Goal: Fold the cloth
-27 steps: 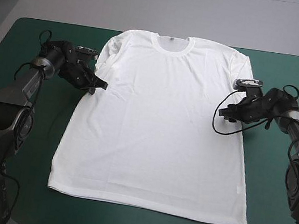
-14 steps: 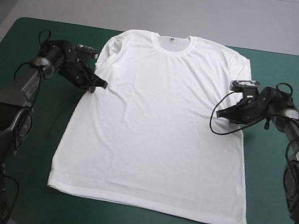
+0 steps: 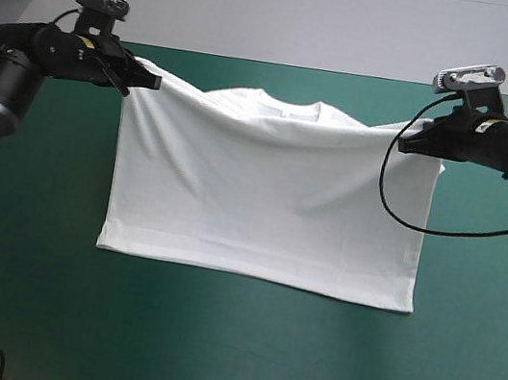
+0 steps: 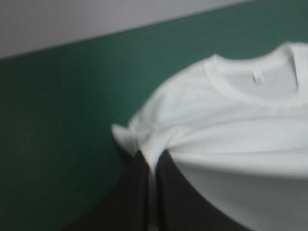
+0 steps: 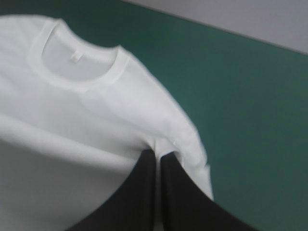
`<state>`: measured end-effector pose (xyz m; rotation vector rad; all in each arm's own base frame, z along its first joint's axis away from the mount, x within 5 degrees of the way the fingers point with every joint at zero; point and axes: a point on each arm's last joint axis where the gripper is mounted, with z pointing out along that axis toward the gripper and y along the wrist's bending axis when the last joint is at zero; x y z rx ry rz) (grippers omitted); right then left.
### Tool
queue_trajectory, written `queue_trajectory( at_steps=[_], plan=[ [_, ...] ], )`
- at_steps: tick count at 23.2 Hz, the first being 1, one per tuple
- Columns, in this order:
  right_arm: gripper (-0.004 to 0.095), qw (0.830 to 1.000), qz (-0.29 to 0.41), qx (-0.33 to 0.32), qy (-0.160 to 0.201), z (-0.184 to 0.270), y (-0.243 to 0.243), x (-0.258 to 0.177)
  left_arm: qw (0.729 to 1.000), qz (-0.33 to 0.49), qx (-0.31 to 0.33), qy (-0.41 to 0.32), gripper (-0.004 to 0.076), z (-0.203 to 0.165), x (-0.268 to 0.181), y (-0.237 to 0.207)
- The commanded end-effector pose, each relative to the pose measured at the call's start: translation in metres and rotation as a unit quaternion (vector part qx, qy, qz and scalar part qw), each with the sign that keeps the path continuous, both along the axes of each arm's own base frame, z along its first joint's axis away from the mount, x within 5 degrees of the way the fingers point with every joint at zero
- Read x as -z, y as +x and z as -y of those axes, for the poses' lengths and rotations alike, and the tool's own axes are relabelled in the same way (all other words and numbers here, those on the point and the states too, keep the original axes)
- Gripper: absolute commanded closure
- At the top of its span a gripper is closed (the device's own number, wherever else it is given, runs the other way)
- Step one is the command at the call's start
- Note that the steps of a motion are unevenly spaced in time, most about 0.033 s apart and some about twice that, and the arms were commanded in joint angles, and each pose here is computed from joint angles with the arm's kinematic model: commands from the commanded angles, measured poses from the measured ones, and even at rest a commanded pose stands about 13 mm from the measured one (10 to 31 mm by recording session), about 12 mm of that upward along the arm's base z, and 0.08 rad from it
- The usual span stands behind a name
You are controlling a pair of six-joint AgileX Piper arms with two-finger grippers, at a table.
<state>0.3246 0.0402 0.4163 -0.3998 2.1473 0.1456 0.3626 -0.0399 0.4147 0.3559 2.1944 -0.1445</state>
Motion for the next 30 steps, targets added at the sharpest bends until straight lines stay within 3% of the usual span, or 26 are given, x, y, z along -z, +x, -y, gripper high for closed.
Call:
queue_trajectory(
  at_steps=[1,7,12,17,22,25,30],
  plan=[
    [0.0912,0.989,0.150,0.005,0.006,0.004,-0.047,-0.080,0.984,0.175,-0.015,-0.005,0.0703,-0.007,-0.086,-0.064],
    [0.0912,0.965,0.263,0.010,0.002,0.009,-0.102,-0.143,0.947,0.321,-0.034,-0.001,0.0703,-0.015,-0.145,-0.137],
    [0.0912,0.953,0.302,0.013,0.000,0.011,-0.121,-0.164,0.934,0.356,-0.040,0.001,0.0703,-0.017,-0.155,-0.148],
    [0.0912,0.959,0.284,0.014,-0.001,0.010,-0.099,-0.154,0.941,0.336,-0.043,0.003,0.0703,-0.015,-0.139,-0.110],
    [0.0924,0.963,0.266,0.034,0.003,0.008,-0.009,-0.114,0.943,0.327,-0.056,-0.008,0.0703,-0.012,-0.102,-0.036],
    [0.0926,0.964,0.262,0.046,0.019,0.012,0.036,-0.106,0.937,0.345,-0.056,-0.009,0.0703,-0.010,-0.111,-0.008],
    [0.0926,0.967,0.251,0.030,0.018,0.010,0.059,-0.112,0.949,0.314,-0.028,0.011,0.0703,-0.005,-0.123,0.023]
  ],
)
